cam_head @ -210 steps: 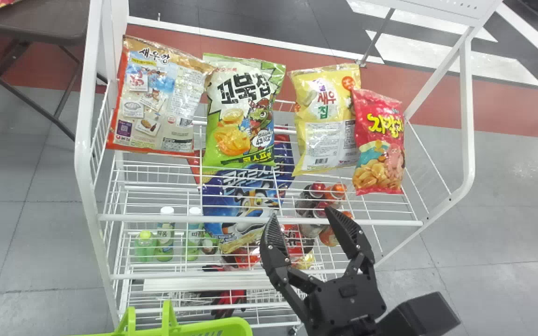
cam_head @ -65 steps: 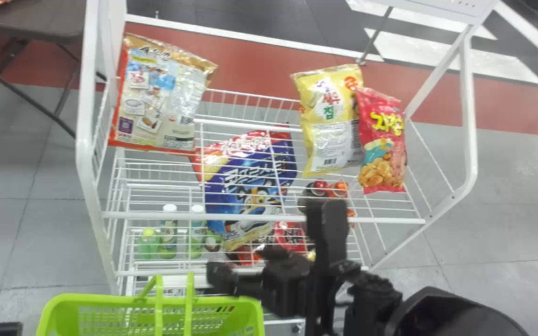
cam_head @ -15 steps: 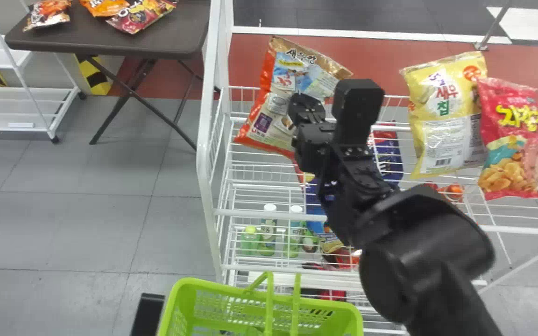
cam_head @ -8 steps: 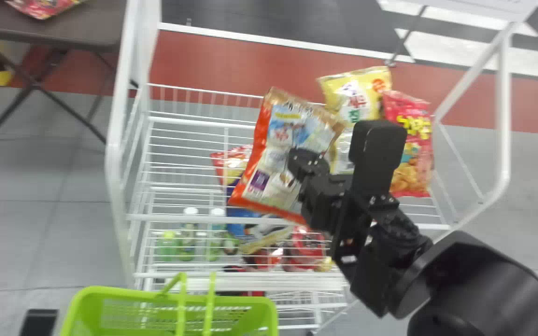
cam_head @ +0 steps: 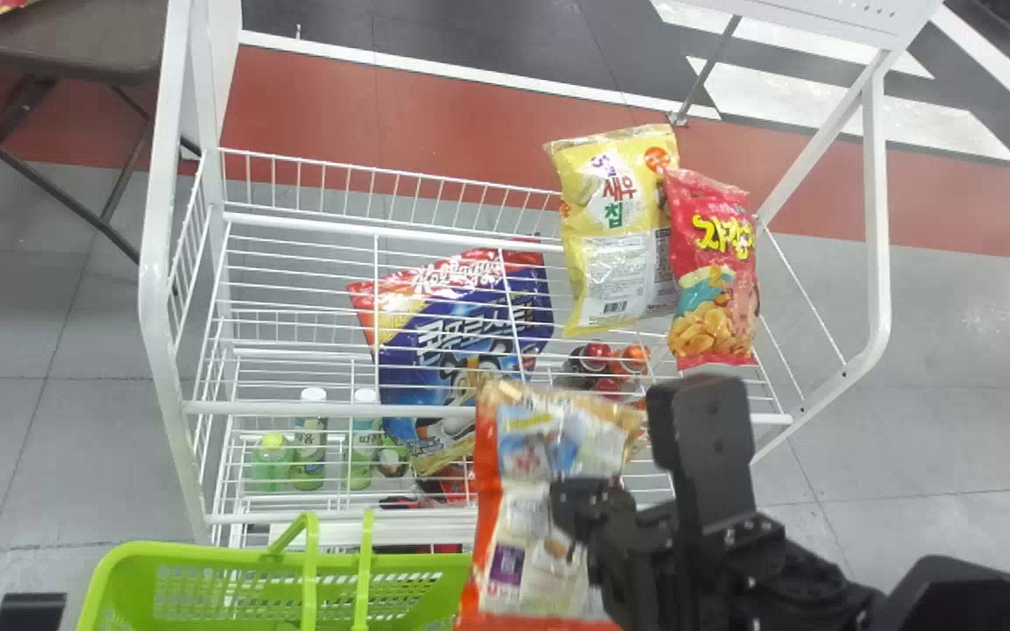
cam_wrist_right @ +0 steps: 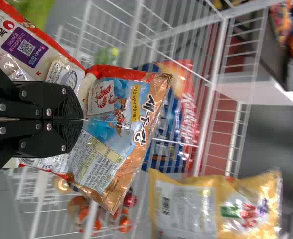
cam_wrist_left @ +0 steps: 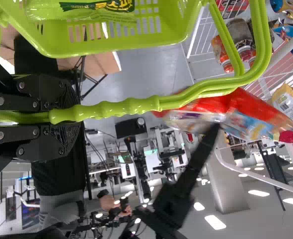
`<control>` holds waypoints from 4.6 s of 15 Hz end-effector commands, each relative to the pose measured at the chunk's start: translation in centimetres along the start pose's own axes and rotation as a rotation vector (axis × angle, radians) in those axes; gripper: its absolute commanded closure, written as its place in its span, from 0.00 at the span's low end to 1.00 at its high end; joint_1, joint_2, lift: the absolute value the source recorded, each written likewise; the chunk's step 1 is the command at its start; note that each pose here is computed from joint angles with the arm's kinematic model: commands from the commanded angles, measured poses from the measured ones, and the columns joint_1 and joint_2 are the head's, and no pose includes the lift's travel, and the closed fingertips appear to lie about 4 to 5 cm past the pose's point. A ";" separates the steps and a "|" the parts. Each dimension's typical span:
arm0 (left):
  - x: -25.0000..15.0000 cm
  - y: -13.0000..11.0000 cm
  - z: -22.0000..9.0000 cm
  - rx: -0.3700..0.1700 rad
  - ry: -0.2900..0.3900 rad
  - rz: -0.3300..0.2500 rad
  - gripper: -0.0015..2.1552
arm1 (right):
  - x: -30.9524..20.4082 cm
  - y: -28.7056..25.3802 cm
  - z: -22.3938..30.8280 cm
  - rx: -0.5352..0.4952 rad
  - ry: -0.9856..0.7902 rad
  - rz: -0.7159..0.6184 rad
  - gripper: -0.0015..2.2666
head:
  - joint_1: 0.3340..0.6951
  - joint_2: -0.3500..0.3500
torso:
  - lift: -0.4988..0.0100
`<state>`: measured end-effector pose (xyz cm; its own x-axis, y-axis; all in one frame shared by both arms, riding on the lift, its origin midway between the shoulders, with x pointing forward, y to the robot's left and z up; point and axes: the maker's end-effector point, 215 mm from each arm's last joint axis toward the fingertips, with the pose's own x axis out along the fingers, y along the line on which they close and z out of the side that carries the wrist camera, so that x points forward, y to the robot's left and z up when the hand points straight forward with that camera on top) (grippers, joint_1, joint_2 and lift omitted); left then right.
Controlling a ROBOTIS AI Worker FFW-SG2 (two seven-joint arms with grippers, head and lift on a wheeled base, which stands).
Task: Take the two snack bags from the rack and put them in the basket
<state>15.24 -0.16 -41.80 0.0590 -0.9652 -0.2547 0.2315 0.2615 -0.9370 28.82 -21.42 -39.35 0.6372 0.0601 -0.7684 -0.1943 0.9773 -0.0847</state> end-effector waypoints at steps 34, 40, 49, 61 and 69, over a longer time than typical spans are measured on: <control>1.0 0.4 0.9 0.043 0.020 0.035 0.87 | 2.5 9.4 -5.4 0.121 0.166 0.373 0.03 | 1.00 0.00 | 0.96; 0.7 0.5 0.5 0.033 0.003 0.029 0.87 | 1.9 4.7 4.4 0.209 -0.257 0.299 0.05 | 1.00 0.00 | 0.96; -0.1 0.6 0.3 0.020 -0.025 0.008 0.87 | -3.3 0.1 7.8 0.179 -0.708 0.064 0.05 | 1.00 0.00 | 0.96; -0.9 0.6 -0.3 -0.008 -0.052 -0.020 0.87 | -6.3 -2.1 7.7 0.135 -0.769 -0.030 0.05 | 1.00 0.00 | 0.96; -1.3 0.7 -0.4 -0.007 -0.060 -0.010 0.87 | -6.3 -1.8 8.1 0.111 -0.779 -0.021 0.05 | 1.00 0.00 | 0.96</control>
<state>14.94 1.23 -42.23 0.1149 -0.9663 -0.2302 0.2242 0.2509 -0.9417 31.16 -22.00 -29.28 0.9872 0.1234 -0.1010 -0.1240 0.9923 -0.0004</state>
